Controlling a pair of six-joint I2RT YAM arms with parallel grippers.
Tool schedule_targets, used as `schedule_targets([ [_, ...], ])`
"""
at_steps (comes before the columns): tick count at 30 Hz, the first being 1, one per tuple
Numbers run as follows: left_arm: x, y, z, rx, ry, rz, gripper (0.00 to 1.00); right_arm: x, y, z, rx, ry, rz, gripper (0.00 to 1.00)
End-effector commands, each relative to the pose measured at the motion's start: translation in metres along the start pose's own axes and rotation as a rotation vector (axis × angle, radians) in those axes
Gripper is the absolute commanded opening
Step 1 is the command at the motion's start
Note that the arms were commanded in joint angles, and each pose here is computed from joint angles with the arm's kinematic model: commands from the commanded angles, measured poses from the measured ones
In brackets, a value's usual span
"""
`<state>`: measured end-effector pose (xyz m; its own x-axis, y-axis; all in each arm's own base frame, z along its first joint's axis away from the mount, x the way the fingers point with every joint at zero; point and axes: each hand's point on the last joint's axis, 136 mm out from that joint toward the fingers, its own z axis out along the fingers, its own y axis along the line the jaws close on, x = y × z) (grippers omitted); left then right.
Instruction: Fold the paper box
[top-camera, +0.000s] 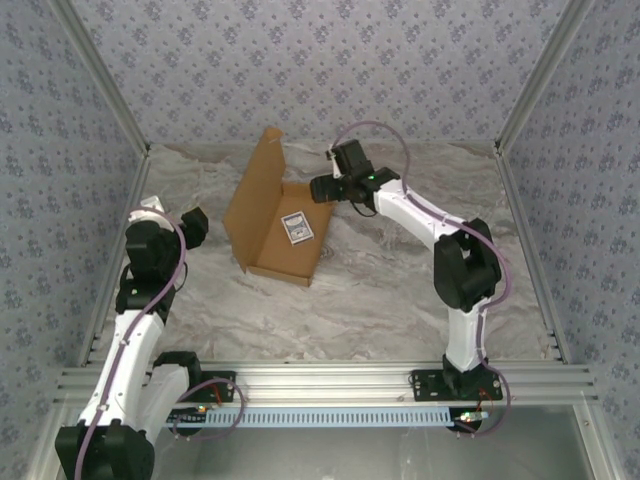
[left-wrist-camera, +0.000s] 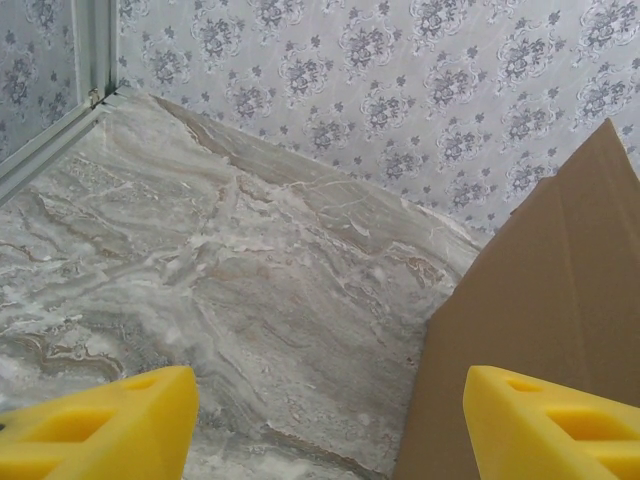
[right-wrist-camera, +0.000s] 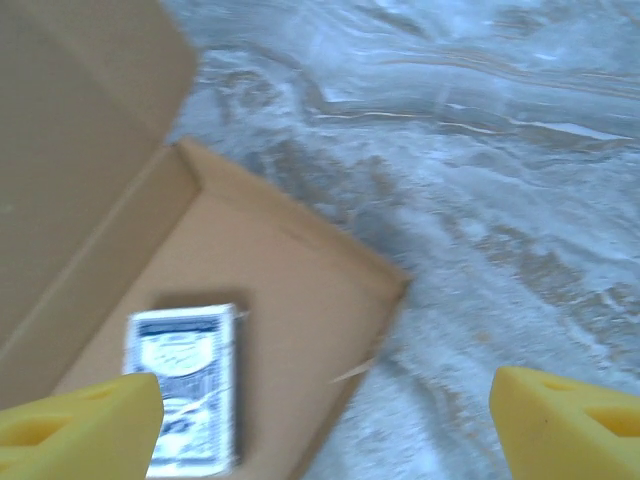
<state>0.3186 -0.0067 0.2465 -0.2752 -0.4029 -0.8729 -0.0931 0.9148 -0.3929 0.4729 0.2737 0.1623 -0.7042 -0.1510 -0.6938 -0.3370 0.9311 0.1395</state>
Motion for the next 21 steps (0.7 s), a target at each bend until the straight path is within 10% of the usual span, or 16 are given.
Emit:
schedule_targets([
  [1,0.0,-0.004,-0.003,0.018,0.016,-0.015,0.71,0.009,-0.004,0.034,-0.032,0.024,-0.053,0.87],
  [21,0.093,0.033,0.005,-0.088,0.247,-0.208,0.67,0.008,0.009,0.108,-0.356,0.057,-0.121,0.86],
])
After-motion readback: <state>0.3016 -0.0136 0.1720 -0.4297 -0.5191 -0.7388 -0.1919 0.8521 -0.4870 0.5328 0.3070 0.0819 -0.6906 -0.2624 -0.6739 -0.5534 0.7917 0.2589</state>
